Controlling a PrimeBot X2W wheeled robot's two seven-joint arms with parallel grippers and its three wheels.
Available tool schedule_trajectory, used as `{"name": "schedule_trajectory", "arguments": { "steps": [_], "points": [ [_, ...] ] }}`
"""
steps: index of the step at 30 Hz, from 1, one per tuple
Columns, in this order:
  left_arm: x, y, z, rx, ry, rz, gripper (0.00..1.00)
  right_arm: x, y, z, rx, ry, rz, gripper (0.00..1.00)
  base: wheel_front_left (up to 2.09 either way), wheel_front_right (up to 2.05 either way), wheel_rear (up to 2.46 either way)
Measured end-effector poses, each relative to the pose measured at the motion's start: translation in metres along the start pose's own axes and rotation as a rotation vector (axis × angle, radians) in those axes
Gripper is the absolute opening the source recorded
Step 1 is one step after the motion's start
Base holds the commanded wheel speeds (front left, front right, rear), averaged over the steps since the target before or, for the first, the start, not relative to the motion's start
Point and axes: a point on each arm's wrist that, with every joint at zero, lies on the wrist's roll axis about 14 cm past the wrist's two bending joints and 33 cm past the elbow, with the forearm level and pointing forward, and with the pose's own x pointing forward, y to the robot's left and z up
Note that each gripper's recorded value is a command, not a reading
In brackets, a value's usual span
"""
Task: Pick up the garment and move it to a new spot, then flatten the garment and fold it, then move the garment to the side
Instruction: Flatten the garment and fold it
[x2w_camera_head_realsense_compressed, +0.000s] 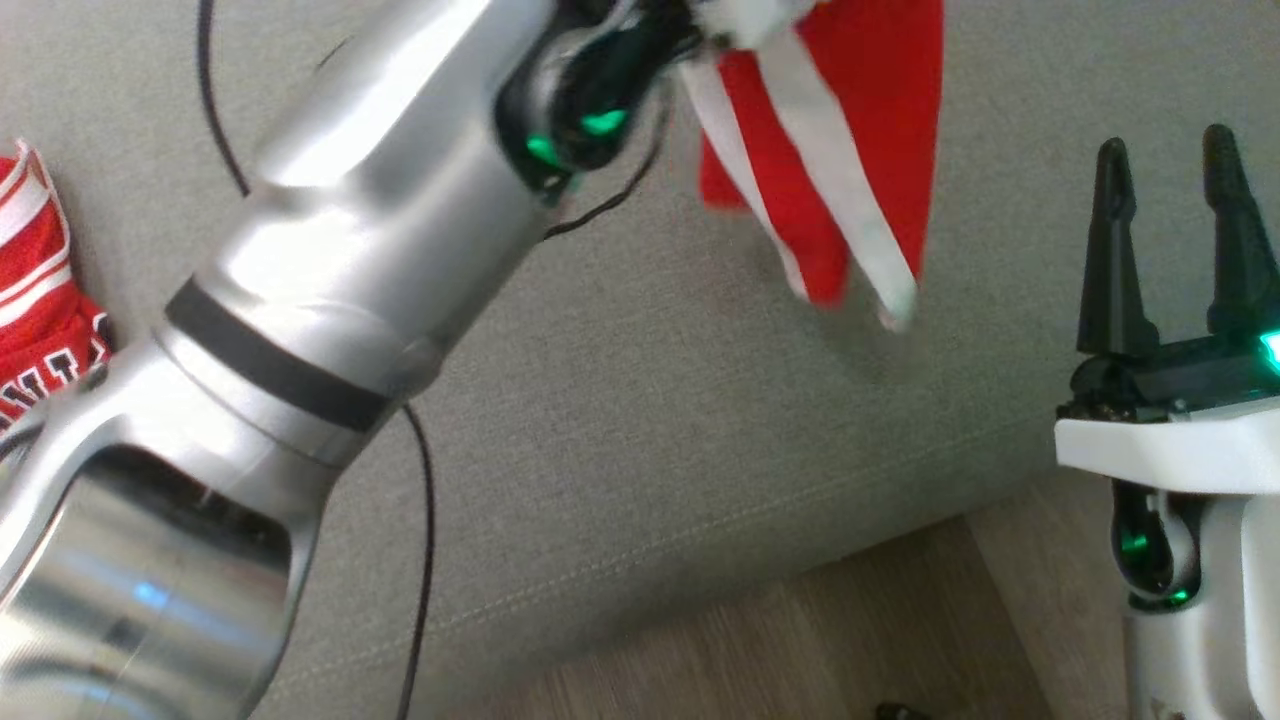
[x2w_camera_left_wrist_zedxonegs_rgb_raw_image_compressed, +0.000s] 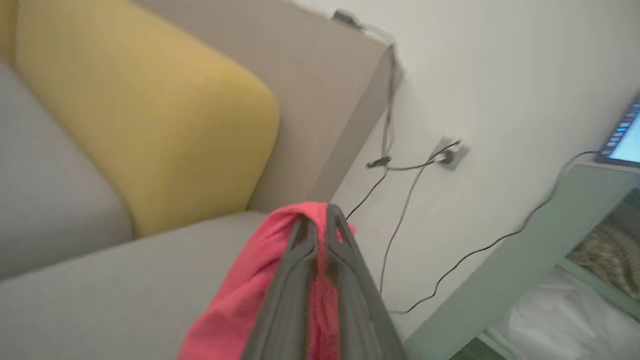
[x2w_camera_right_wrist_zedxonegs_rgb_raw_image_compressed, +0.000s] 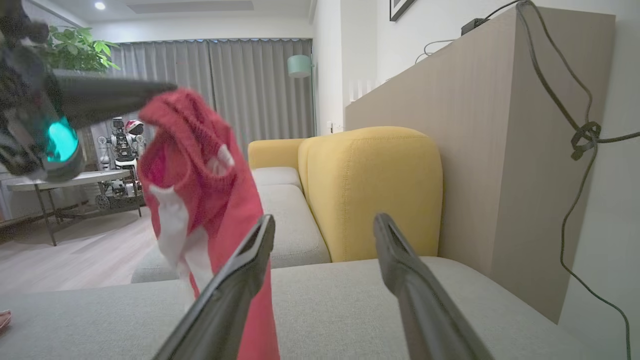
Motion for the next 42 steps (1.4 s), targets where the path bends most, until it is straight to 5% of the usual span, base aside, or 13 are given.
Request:
{"name": "schedule_trajectory", "arguments": {
  "steps": [8, 9, 10, 14, 20, 24, 30, 42],
  "points": [
    [-0.086, 0.148, -0.131, -0.145, 0.321, 0.432, 0.0, 0.002, 0.005, -0.018, 0.004, 0.042, 0.012, 1.0, 0.0, 0.0, 0.0],
    [-0.097, 0.161, -0.137, -0.145, 0.317, 0.472, 0.76, 0.003, 0.007, -0.02, 0.005, 0.048, 0.017, 1.0, 0.0, 0.0, 0.0],
    [-0.105, 0.174, -0.138, -0.132, 0.298, 0.508, 1.0, 0.003, 0.009, -0.023, 0.007, 0.054, 0.021, 1.0, 0.0, 0.0, 0.0],
    [-0.118, 0.205, -0.111, -0.096, 0.149, 0.578, 1.0, 0.003, 0.012, -0.027, 0.01, 0.064, 0.029, 1.0, 0.0, 0.0, 0.0],
    [-0.146, 0.23, -0.062, 0.11, 0.005, 0.637, 1.0, 0.006, 0.016, -0.029, 0.02, 0.063, 0.039, 1.0, 0.0, 0.0, 0.0],
    [-0.158, 0.201, -0.069, 0.132, -0.035, 0.581, 1.0, 0.008, 0.023, -0.035, 0.021, 0.073, 0.056, 1.0, 0.0, 0.0, 0.0],
    [-0.179, 0.131, -0.17, 0.053, 0.146, 0.476, 1.0, 0.013, 0.04, -0.048, 0.021, 0.093, 0.104, 1.0, 0.0, 0.0, 0.0],
    [-0.132, 0.127, -0.179, 0.082, 0.212, 0.396, 1.0, 0.01, 0.033, -0.052, -0.01, 0.113, 0.092, 1.0, 0.0, 0.0, 0.0]
  ]
}}
